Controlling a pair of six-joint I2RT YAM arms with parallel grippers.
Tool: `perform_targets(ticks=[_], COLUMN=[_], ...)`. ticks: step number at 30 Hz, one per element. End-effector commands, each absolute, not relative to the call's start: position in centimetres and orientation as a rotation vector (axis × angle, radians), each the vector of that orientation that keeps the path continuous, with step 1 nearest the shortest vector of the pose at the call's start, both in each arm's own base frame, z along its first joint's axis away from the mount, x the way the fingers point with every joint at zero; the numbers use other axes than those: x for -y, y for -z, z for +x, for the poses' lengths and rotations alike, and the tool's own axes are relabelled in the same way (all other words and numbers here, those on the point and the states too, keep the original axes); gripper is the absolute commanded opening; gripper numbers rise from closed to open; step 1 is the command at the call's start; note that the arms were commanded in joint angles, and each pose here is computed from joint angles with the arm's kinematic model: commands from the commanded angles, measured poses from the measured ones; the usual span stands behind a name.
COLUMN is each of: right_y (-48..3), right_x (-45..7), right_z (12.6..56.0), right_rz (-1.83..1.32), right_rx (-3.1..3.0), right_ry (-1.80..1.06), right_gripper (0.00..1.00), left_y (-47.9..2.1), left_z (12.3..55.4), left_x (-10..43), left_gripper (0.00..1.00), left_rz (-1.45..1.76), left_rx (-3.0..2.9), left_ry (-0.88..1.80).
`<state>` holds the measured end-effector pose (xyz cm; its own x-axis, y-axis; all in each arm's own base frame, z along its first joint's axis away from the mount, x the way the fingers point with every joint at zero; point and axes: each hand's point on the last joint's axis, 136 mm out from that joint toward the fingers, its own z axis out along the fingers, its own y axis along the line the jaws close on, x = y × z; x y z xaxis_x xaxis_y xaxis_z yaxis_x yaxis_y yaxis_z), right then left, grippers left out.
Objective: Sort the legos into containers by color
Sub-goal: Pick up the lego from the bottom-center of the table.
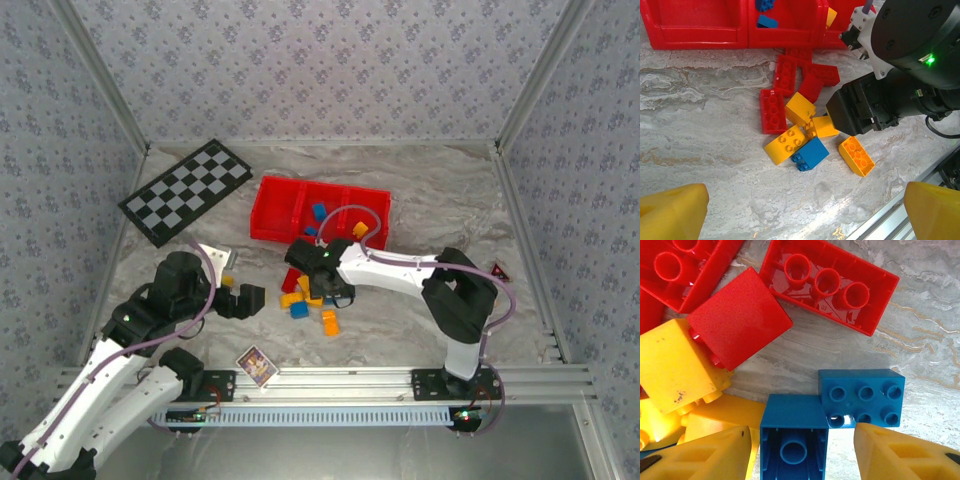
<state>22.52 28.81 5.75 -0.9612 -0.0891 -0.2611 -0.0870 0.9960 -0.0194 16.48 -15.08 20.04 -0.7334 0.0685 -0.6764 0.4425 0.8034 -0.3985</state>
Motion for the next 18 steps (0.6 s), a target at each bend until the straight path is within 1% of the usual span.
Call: perform_targets(ticks=[1, 8, 13, 18], right_y=[-5.46, -5.15, -5.20, -5.49], right_x=[-28.33, -28.47, -28.60, -28.80], right_z=[22.67, 22.76, 22.89, 23.00], right_rz=[-0.123, -0.124, -0.129, -0.130], right_rx=[-2.874, -2.870, -2.864, -2.853], right_ry=[0.075, 0.068, 0.059, 0.047], right_gripper=[0.56, 0.50, 0.40, 0.35], left_y=[-20.19, -20.14, -20.15, -20.13], left_z=[16.43, 16.44, 16.48, 16.48], left_x=[15.11, 15.06, 15.02, 15.00], left_gripper=[1.00, 1.00, 1.00, 1.00], left_rz=[0.403, 0.402, 0.400, 0.401], left_rx=[-2.302, -2.303, -2.303, -2.303], left_ry=[0.715, 0.710, 0.706, 0.704])
